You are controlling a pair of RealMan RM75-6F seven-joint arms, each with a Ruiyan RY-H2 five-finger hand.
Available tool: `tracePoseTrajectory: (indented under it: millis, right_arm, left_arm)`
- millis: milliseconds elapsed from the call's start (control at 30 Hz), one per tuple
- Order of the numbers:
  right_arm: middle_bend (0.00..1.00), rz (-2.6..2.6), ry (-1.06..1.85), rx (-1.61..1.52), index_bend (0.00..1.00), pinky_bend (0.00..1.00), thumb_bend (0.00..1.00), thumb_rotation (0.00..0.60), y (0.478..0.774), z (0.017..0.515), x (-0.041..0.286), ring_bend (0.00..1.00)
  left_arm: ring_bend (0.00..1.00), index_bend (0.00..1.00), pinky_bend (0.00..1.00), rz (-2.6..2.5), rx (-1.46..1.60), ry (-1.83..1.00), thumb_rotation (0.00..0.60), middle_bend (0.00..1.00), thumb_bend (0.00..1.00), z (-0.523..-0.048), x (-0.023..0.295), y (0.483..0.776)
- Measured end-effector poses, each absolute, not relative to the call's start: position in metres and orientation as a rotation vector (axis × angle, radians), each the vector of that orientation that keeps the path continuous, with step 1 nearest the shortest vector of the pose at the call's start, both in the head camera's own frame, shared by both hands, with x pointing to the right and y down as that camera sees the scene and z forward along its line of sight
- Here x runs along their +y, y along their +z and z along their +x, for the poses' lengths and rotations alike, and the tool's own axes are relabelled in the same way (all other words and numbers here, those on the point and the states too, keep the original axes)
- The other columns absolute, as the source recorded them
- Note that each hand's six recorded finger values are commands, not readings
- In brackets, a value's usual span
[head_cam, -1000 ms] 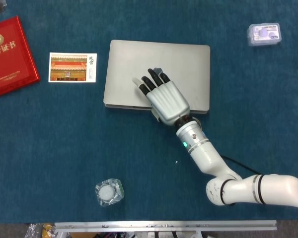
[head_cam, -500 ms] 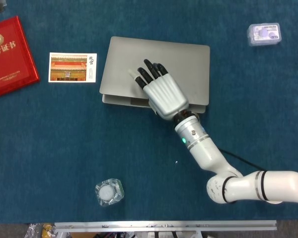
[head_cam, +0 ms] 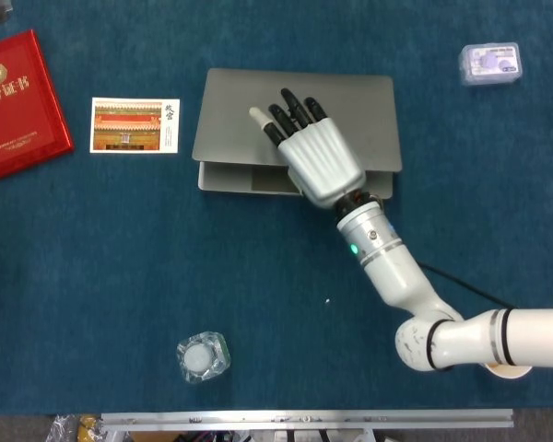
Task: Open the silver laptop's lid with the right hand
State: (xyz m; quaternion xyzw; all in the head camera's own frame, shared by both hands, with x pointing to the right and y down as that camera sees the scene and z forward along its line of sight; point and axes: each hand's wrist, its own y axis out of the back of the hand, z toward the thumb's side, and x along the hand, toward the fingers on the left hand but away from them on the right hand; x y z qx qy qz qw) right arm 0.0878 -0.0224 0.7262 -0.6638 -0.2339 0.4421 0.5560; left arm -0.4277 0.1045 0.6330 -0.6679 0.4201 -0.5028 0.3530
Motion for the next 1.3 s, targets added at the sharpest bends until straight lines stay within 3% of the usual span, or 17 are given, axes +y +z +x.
tracePoseTrajectory:
  millis: [833,1300]
  right_arm:
    - [0.18,-1.502,1.062,-0.571,0.12,0.19,0.33,0.6,0.713,0.089,-0.045,0.05]
    - [0.18,-1.483,1.073,-0.568,0.12,0.19,0.33,0.6,0.713,0.087,-0.047,0.05]
  left_arm:
    - [0.1,0.23,0.07,-1.915,0.901,-1.181,0.6,0.19,0.42,-0.358,0.09,0.664]
    - [0.09,0.22,0.07,-2.026,0.763,-1.092,0.6,0.14,0.42,-0.309,0.068,0.689]
